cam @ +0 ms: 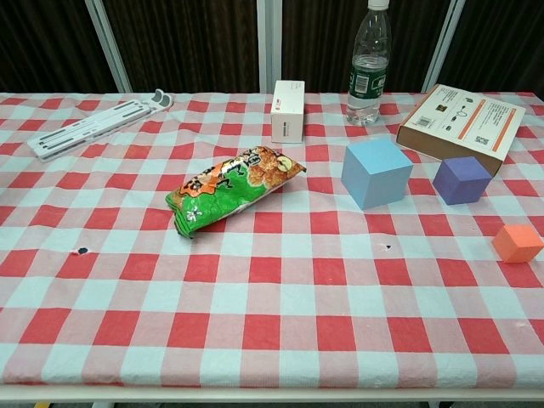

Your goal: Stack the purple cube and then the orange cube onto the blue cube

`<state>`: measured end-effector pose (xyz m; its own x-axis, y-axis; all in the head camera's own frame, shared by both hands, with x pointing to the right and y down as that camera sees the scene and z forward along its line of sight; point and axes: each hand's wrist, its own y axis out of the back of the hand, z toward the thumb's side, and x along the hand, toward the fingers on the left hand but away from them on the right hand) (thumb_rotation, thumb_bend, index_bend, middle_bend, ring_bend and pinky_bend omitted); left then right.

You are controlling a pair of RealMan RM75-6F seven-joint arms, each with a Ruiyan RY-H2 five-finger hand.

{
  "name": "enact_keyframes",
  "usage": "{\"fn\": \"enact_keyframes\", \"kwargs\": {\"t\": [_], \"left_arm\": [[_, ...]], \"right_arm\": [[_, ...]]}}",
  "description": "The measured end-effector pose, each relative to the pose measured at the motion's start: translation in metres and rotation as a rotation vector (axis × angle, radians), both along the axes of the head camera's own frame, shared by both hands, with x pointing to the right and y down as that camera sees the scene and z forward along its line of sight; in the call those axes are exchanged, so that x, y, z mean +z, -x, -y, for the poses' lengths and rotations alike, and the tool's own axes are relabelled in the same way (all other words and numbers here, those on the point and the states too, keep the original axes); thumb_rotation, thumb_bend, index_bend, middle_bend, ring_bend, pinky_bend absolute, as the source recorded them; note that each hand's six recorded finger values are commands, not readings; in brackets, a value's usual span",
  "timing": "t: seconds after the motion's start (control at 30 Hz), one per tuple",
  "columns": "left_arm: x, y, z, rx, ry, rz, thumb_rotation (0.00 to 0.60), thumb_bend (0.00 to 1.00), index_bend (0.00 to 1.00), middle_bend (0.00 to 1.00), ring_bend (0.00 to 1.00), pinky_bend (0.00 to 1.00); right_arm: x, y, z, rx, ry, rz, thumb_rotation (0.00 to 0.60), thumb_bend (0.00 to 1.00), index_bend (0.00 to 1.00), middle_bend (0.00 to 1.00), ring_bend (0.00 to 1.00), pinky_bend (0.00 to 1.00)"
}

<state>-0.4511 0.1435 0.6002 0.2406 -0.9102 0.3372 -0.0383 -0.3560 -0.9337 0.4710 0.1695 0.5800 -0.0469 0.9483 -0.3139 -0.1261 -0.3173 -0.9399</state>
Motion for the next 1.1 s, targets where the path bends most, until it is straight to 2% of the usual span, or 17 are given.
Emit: {"fn": "enact_keyframes", "kwargs": {"t": [0.23, 0.43, 0.53, 0.67, 0.73, 0.8, 0.93, 1.03, 1.1], "left_arm": [[0.0, -0.004, -0.001, 0.003, 0.003, -0.01, 0.6, 0.09, 0.22, 0.17, 0.17, 0.34], [-0.003, -0.01, 0.003, -0.005, -0.002, -0.037, 0.6, 0.09, 0.22, 0.17, 0.17, 0.34], [-0.004, -0.012, 0.002, -0.008, 0.0, -0.051, 0.6, 0.09, 0.22, 0.17, 0.17, 0.34], [-0.005, -0.016, 0.0, 0.009, -0.002, -0.045, 0.6, 0.09, 0.21, 0.17, 0.17, 0.34], [-0.006, -0.017, 0.0, 0.01, 0.001, -0.047, 0.6, 0.09, 0.21, 0.17, 0.17, 0.34], [-0.007, -0.018, 0.0, 0.011, 0.003, -0.047, 0.6, 0.09, 0.22, 0.17, 0.17, 0.34], [-0.011, -0.019, -0.001, 0.011, -0.005, -0.051, 0.6, 0.09, 0.22, 0.17, 0.17, 0.34], [-0.011, -0.017, -0.002, 0.005, -0.003, -0.052, 0.6, 0.09, 0.22, 0.17, 0.17, 0.34], [-0.011, -0.015, -0.002, -0.001, 0.0, -0.052, 0.6, 0.09, 0.22, 0.17, 0.17, 0.34]], "right_arm": [[0.0, 0.008, 0.003, -0.022, 0.002, 0.019, 0.6, 0.1, 0.0, 0.05, 0.0, 0.0], [-0.009, 0.017, 0.014, -0.03, -0.029, 0.043, 0.6, 0.09, 0.0, 0.09, 0.0, 0.0], [-0.009, 0.023, 0.018, -0.04, -0.018, 0.054, 0.6, 0.09, 0.0, 0.11, 0.0, 0.0], [-0.006, 0.035, 0.028, -0.077, 0.022, 0.067, 0.6, 0.1, 0.0, 0.17, 0.04, 0.02], [-0.004, 0.044, 0.034, -0.097, 0.044, 0.08, 0.6, 0.1, 0.0, 0.29, 0.15, 0.1], [-0.001, 0.055, 0.042, -0.125, 0.078, 0.093, 0.6, 0.1, 0.01, 0.36, 0.23, 0.18], [0.011, 0.079, 0.061, -0.194, 0.156, 0.095, 0.6, 0.1, 0.12, 0.35, 0.24, 0.24], [0.023, 0.098, 0.075, -0.253, 0.228, 0.07, 0.6, 0.1, 0.13, 0.33, 0.22, 0.24], [0.033, 0.107, 0.082, -0.288, 0.283, 0.033, 0.6, 0.1, 0.11, 0.33, 0.18, 0.19]]}}
